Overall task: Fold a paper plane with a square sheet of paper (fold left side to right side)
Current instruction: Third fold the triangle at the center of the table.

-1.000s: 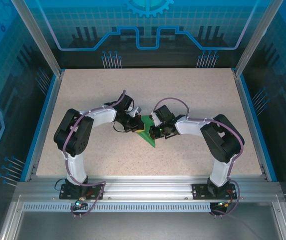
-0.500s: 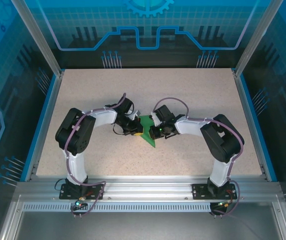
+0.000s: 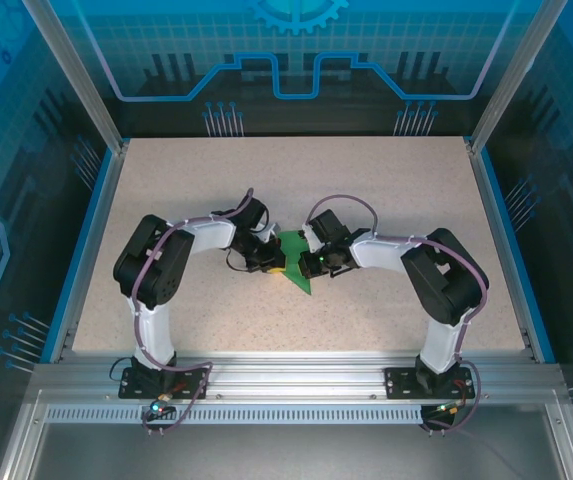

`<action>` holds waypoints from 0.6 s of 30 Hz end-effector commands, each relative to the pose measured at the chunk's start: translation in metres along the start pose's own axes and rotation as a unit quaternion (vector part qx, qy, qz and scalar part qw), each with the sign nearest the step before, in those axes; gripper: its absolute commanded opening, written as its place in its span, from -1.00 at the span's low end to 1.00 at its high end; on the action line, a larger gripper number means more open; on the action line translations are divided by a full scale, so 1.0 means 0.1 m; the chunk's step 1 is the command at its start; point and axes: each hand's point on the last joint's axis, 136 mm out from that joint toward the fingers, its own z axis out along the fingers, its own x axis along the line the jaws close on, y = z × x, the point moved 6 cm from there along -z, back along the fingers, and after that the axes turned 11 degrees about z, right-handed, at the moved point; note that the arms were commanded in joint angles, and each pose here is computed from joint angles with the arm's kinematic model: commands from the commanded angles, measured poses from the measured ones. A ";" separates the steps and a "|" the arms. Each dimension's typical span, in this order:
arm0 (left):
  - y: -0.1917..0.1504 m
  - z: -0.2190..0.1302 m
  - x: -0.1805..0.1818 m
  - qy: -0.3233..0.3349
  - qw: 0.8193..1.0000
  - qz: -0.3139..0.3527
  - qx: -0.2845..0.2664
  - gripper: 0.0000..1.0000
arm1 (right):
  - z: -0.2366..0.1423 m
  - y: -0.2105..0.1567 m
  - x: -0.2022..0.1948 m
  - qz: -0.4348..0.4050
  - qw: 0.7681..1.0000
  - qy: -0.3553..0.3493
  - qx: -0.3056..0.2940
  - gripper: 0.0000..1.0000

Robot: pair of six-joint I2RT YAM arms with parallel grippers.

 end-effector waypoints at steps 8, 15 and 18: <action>-0.27 0.13 0.25 0.039 0.998 -0.028 0.032 -1.00 | -0.26 0.16 0.03 0.012 1.000 -0.011 -0.008 -0.60; -0.28 0.14 0.25 0.039 0.998 -0.029 0.032 -1.00 | -0.56 0.16 0.10 0.022 1.000 -0.013 -0.012 -0.44; -0.28 0.13 0.25 0.039 0.998 -0.029 0.031 -1.00 | -0.66 0.07 0.15 0.047 0.999 0.003 0.004 -0.50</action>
